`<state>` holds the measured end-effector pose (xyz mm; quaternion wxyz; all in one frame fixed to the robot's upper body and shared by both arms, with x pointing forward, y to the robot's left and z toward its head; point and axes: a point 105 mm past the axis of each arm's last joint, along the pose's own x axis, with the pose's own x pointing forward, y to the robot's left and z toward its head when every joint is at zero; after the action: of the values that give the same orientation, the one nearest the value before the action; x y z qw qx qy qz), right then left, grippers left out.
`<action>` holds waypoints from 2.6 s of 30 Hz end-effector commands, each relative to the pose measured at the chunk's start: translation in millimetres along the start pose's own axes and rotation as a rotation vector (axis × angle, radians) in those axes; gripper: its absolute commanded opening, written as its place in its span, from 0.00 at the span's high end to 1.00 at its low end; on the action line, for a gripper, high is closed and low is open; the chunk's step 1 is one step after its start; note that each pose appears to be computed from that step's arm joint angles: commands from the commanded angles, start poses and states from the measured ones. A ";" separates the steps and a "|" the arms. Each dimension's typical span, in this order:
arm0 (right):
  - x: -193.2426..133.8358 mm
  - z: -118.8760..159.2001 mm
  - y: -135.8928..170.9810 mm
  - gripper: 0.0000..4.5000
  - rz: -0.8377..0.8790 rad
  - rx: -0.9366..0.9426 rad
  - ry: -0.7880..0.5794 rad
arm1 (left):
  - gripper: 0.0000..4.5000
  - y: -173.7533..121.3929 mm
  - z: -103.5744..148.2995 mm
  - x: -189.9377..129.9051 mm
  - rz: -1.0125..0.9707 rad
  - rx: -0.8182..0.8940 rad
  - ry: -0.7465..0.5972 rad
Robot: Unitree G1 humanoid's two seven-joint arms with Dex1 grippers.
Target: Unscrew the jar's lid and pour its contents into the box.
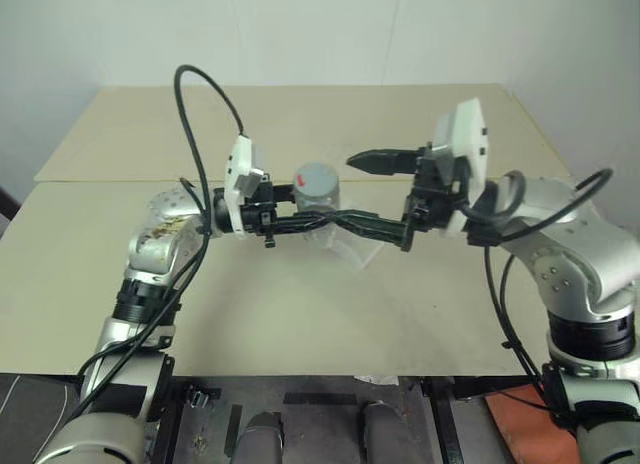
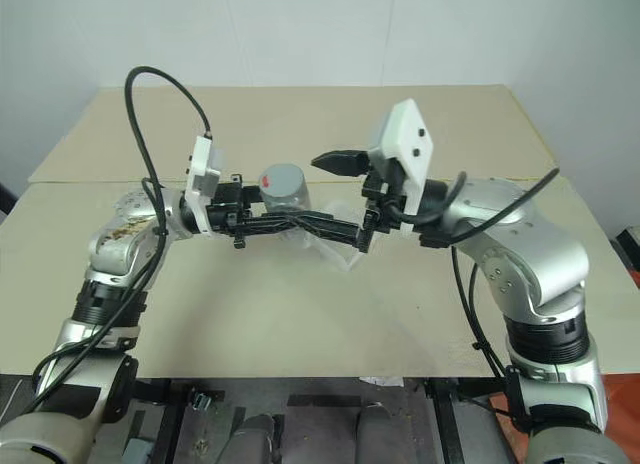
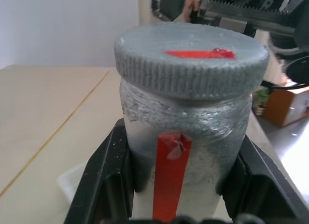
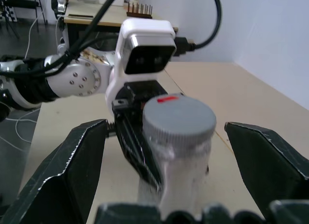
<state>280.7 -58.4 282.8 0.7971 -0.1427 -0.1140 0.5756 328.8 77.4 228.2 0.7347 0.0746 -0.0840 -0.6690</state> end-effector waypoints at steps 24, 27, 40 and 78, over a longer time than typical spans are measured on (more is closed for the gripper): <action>18.5 6.4 -1.3 0.39 0.158 0.068 -0.096 | 0.57 -19.8 21.2 -3.9 -0.159 0.068 -0.035; 10.3 3.0 13.3 0.39 0.417 0.046 -0.128 | 0.57 -31.8 23.1 -6.2 -0.265 0.067 -0.021; 21.4 -6.9 15.3 0.39 0.775 0.015 -0.155 | 0.57 -52.3 28.2 6.5 -0.422 0.042 -0.028; 40.2 -1.6 2.1 0.01 -0.008 -0.060 -0.017 | 0.57 -15.1 3.4 -6.6 -0.094 0.034 0.007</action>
<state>295.2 -23.4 267.3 0.7977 -0.1493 -0.1082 0.5741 316.0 82.2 216.8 0.7073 0.0751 -0.0668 -0.6997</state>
